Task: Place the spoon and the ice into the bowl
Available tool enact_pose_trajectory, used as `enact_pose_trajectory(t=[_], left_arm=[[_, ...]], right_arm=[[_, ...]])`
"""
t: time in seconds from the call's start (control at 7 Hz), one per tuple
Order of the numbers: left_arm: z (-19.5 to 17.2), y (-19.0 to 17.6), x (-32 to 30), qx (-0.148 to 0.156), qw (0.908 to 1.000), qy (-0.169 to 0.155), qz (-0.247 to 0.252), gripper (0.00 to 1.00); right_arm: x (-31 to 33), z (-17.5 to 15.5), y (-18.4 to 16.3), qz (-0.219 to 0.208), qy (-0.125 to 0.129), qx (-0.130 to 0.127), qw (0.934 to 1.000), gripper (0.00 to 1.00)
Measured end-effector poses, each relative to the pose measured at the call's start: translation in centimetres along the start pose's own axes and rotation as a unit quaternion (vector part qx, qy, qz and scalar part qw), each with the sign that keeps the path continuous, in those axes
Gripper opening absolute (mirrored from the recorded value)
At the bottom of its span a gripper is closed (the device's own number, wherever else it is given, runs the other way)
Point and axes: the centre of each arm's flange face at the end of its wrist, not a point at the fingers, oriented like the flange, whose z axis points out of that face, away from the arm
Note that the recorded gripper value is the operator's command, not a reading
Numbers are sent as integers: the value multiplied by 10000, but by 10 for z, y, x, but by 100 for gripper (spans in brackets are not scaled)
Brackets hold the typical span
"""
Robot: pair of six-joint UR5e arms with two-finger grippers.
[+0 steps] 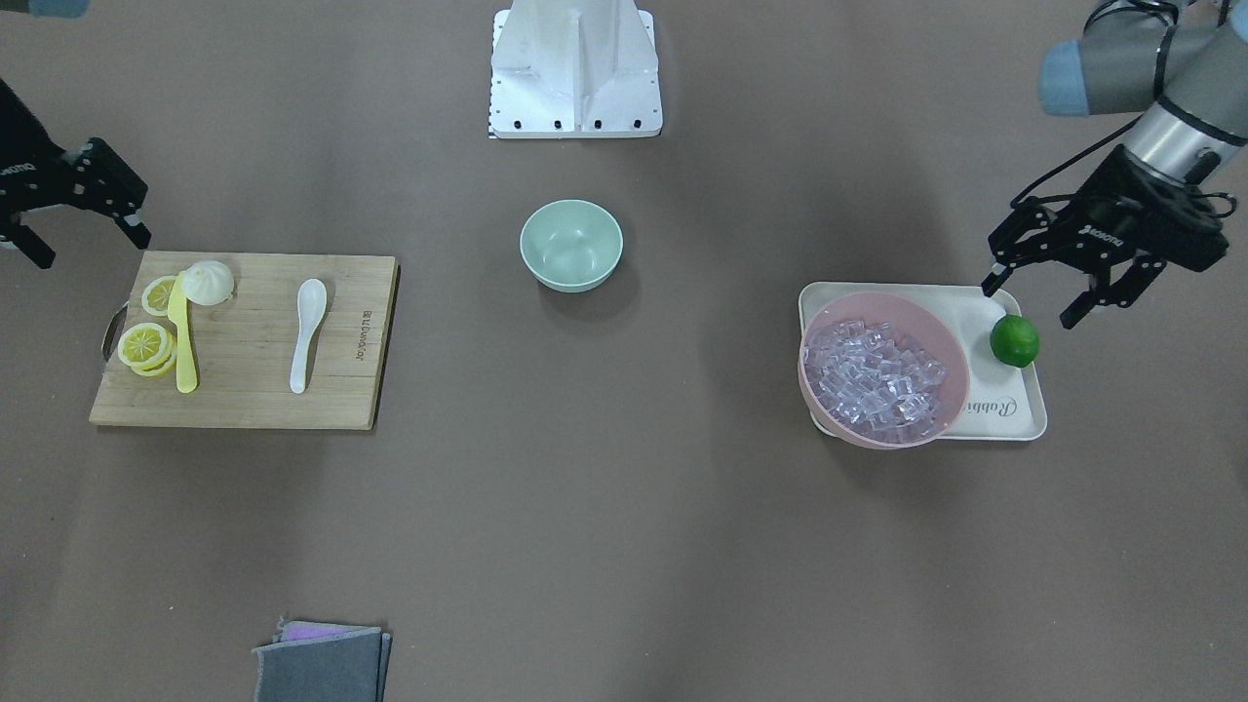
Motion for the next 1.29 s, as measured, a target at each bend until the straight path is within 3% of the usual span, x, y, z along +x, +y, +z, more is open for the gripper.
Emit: enact_pose_trajectory(t=[0.57,0.71,0.86,1.29], left_arm=[[80,17,71,306,9980,-543,117,97],[93,22,84,359,9972,-622,204,88],[101,24,93,380,9969,-644,260,80],[113,29,97,415,9956,-763,355,77]], right_arm=[[-65,45,22,99,300,248,9992,100],[-68,46,23,85,302,259,9992,100],[-70,47,23,76,299,263,9992,100],[-71,48,23,69,295,262,9992,100]])
